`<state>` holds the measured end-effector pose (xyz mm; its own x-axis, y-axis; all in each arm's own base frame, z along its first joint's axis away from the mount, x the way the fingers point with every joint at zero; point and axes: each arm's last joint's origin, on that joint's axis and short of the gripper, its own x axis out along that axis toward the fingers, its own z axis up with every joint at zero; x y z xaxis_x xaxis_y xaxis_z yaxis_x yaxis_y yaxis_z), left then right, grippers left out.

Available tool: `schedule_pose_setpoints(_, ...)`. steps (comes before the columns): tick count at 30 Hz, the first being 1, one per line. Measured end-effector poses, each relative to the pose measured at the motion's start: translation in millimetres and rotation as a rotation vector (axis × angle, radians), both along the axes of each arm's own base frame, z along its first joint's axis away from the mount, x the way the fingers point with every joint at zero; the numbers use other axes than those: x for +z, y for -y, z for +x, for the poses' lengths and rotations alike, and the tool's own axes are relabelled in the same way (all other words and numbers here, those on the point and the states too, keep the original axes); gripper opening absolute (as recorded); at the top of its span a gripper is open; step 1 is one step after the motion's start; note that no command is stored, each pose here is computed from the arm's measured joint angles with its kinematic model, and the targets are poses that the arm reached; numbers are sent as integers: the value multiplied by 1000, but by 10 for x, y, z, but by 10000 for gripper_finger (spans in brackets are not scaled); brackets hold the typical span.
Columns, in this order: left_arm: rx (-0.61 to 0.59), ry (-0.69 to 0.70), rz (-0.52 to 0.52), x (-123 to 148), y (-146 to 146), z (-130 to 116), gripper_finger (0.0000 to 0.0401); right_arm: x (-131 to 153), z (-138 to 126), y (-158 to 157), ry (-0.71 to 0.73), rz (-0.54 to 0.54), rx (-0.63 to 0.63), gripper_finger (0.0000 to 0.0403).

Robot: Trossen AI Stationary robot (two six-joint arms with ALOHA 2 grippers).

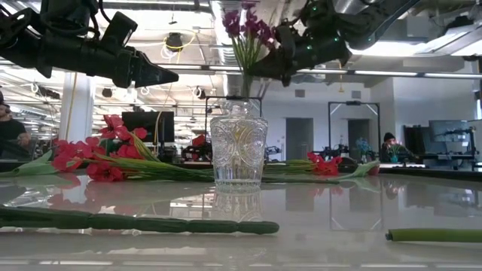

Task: Sort flowers into vase by color
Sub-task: Put the top purple flowers into the yellow vase, then put the purple flowers into the top center yellow crystal vase

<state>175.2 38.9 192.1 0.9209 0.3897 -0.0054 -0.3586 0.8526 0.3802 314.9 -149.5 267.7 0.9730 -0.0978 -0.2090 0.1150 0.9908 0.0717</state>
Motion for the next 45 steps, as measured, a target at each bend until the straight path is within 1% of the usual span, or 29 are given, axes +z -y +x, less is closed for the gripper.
schedule_pose_setpoints(5,1,-9,9,-5,-1,0,139,67,-58,-29,-5,34,-10,89)
schedule_pose_setpoints(10,5,-22,14,-14,-1,-1,139,129,-146,-74,-43,56,-10,166)
schedule_pose_setpoints(15,13,-24,14,-16,-4,-2,139,177,-288,-147,-126,118,-15,251)
schedule_pose_setpoints(17,15,-24,16,-16,-4,-2,139,216,-363,-185,-155,132,-16,274)
schedule_pose_setpoints(19,16,-27,22,-16,-5,-2,139,270,-447,-236,-178,144,-14,288)
schedule_pose_setpoints(22,16,-28,25,-16,-4,-2,139,360,-562,-350,-203,152,2,295)
schedule_pose_setpoints(25,29,-29,25,-16,-8,-4,139,437,-651,-500,-224,134,42,294)
schedule_pose_setpoints(30,44,-29,25,-17,-12,-6,139,535,-782,-754,-263,114,48,292)
schedule_pose_setpoints(32,52,-30,25,-18,-14,-7,139,563,-817,-855,-268,144,54,292)
schedule_pose_setpoints(34,60,-33,26,-20,-16,-8,139,581,-832,-970,-273,198,73,292)
schedule_pose_setpoints(36,69,-43,33,-26,-18,-9,139,584,-809,-1110,-278,229,117,292)
schedule_pose_setpoints(39,89,-57,41,-35,-24,-13,139,554,-722,-1360,-291,240,183,292)
schedule_pose_setpoints(42,102,-80,43,-54,-27,-15,139,489,-593,-1624,-296,237,203,292)
schedule_pose_setpoints(45,102,-96,36,-73,-27,-18,139,411,-460,-1880,-287,211,263,292)
